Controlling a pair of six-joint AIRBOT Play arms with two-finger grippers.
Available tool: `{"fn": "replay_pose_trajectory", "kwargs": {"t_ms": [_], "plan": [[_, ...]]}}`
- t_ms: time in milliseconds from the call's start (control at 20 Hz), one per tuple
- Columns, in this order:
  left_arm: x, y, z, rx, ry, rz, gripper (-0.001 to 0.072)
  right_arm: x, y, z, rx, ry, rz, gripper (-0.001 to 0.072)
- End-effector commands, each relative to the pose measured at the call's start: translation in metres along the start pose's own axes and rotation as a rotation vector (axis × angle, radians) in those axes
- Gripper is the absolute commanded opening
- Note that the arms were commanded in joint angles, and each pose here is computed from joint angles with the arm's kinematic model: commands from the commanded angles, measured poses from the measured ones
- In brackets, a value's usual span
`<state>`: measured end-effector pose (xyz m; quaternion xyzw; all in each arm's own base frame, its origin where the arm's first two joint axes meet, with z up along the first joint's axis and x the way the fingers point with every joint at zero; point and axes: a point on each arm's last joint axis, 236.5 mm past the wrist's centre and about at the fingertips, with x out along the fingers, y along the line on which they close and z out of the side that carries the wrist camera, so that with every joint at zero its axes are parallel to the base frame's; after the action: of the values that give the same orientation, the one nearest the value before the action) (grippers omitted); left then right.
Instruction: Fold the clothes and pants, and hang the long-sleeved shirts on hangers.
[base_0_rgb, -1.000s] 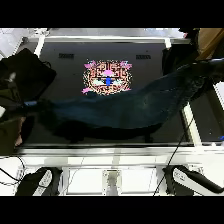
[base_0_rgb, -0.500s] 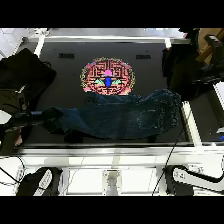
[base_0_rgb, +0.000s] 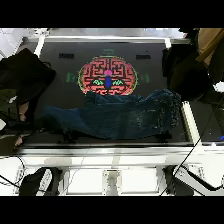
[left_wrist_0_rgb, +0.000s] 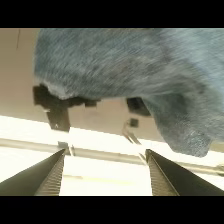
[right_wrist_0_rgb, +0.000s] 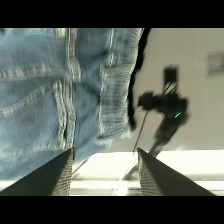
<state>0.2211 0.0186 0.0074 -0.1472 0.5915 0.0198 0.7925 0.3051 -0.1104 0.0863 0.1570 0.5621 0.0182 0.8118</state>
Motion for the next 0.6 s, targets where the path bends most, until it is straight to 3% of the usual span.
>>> {"fn": "replay_pose_trajectory", "kwargs": {"t_ms": [0, 150, 500, 550], "plan": [[0.02, -0.048, -0.018, -0.11, 0.052, -0.232, 0.0584, 0.036, 0.003, -0.031, 0.053, 0.05, 0.087, 0.0441], [0.032, -0.085, -0.02, -0.143, 0.034, -0.425, 0.0583, 0.045, 0.001, -0.033, 0.062, 0.045, 0.089, 0.0441], [0.042, -0.089, -0.035, -0.031, 0.052, -0.422, 0.0579, 0.045, -0.001, -0.029, 0.043, 0.026, 0.082, 0.0441], [0.045, -0.087, -0.037, 0.015, 0.054, -0.399, 0.0542, 0.045, -0.001, -0.029, 0.043, 0.026, 0.082, 0.044]]}}
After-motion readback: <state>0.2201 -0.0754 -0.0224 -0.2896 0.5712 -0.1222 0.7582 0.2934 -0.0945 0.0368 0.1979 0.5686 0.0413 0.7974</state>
